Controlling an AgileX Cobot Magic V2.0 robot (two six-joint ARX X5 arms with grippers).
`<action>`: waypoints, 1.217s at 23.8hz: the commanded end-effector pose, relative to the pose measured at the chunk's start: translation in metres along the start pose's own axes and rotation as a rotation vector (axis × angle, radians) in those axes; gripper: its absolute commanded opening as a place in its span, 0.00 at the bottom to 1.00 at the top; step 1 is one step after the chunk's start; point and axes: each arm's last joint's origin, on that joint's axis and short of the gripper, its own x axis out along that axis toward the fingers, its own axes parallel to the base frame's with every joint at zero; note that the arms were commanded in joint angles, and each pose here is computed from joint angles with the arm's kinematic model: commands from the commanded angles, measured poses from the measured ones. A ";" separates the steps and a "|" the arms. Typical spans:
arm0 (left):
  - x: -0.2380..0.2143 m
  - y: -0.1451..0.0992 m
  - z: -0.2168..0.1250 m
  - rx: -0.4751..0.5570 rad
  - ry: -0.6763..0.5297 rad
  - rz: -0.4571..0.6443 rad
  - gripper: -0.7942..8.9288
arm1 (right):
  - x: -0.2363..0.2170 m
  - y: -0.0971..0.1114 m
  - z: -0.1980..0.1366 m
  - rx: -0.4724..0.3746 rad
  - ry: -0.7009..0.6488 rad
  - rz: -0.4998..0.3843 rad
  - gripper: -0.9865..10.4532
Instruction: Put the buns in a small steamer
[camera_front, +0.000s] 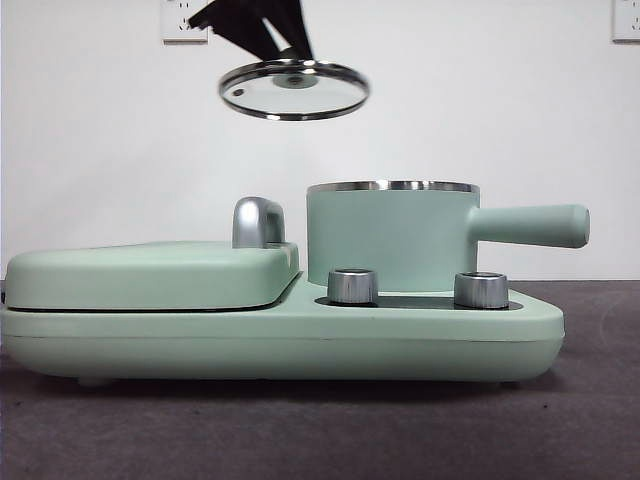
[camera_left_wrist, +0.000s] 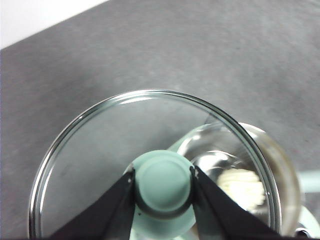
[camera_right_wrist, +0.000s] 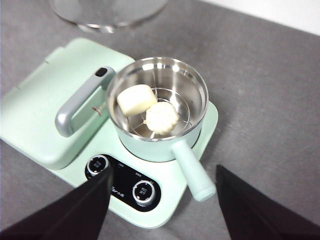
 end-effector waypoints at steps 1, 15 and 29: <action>-0.004 -0.014 0.010 0.030 -0.052 -0.026 0.17 | -0.008 0.000 -0.022 0.028 -0.066 0.022 0.37; 0.019 -0.091 0.003 0.216 0.004 -0.176 0.10 | -0.058 -0.008 -0.109 0.038 -0.156 0.148 0.37; 0.079 -0.073 -0.011 0.204 0.104 -0.125 0.10 | -0.064 -0.009 -0.112 0.039 -0.187 0.143 0.37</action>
